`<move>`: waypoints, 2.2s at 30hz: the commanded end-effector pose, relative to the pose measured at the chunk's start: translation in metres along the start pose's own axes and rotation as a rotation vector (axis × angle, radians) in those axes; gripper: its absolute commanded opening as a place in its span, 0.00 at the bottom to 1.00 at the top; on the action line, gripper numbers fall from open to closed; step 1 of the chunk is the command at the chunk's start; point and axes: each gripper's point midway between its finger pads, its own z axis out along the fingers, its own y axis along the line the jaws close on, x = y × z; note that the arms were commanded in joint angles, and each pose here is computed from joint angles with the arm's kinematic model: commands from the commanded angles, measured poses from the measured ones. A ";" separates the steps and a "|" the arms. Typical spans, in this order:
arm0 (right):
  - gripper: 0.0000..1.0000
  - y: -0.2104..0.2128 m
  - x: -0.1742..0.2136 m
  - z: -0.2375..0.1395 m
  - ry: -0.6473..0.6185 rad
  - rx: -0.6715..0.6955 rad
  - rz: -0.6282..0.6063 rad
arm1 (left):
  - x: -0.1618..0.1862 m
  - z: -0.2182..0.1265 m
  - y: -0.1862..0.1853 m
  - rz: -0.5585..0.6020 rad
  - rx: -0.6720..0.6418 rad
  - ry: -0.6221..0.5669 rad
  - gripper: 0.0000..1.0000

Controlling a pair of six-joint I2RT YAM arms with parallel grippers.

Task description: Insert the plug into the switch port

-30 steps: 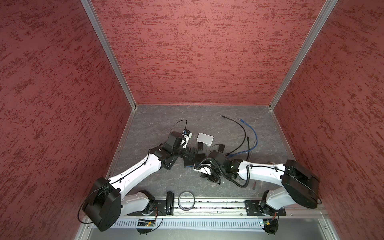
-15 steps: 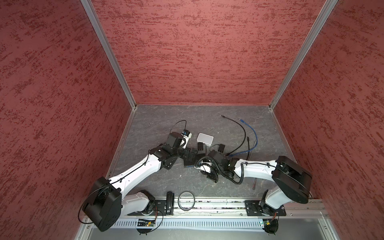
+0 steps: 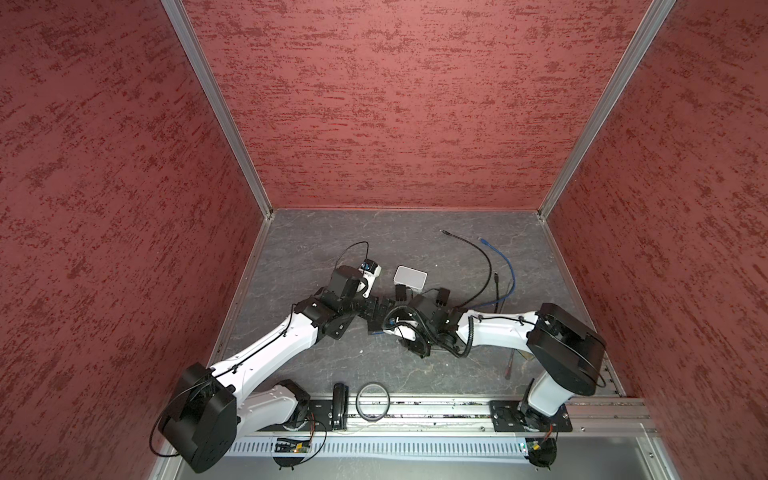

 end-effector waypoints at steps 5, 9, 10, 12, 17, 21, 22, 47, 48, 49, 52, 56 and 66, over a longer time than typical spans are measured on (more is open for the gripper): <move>0.30 -0.003 0.019 -0.003 0.101 -0.005 -0.035 | -0.005 -0.005 0.000 0.018 0.006 -0.036 1.00; 0.18 -0.007 0.001 -0.010 0.019 -0.004 -0.032 | -0.007 -0.006 0.002 0.024 -0.005 -0.051 1.00; 0.16 -0.010 -0.005 -0.013 -0.006 0.004 -0.034 | -0.007 -0.006 0.001 0.030 -0.002 -0.056 1.00; 0.12 -0.014 -0.017 -0.022 -0.060 0.006 -0.031 | -0.011 -0.008 0.001 0.043 0.000 -0.079 1.00; 0.03 -0.021 -0.044 -0.052 -0.216 -0.011 -0.020 | -0.025 -0.016 -0.002 0.116 -0.009 -0.163 1.00; 0.03 -0.023 -0.058 -0.071 -0.309 -0.050 0.006 | -0.039 -0.026 -0.003 0.233 -0.052 -0.223 1.00; 0.03 -0.023 -0.059 -0.075 -0.326 -0.061 0.016 | -0.041 -0.028 -0.005 0.271 -0.056 -0.225 1.00; 0.05 -0.030 -0.056 -0.103 -0.428 -0.215 0.116 | -0.001 -0.003 -0.063 1.275 -0.036 -0.430 0.62; 0.05 -0.030 -0.057 -0.104 -0.429 -0.222 0.117 | -0.002 -0.001 -0.066 1.294 -0.037 -0.431 0.63; 0.05 -0.030 -0.057 -0.106 -0.431 -0.225 0.116 | -0.004 0.001 -0.067 1.308 -0.048 -0.439 0.64; 0.05 -0.030 -0.057 -0.108 -0.432 -0.241 0.120 | -0.006 0.005 -0.070 1.348 -0.060 -0.442 0.64; 0.05 -0.030 -0.059 -0.112 -0.437 -0.265 0.123 | -0.005 0.006 -0.075 1.393 -0.052 -0.425 0.63; 0.05 -0.029 -0.062 -0.121 -0.449 -0.320 0.124 | 0.000 0.008 -0.082 1.449 -0.017 -0.390 0.35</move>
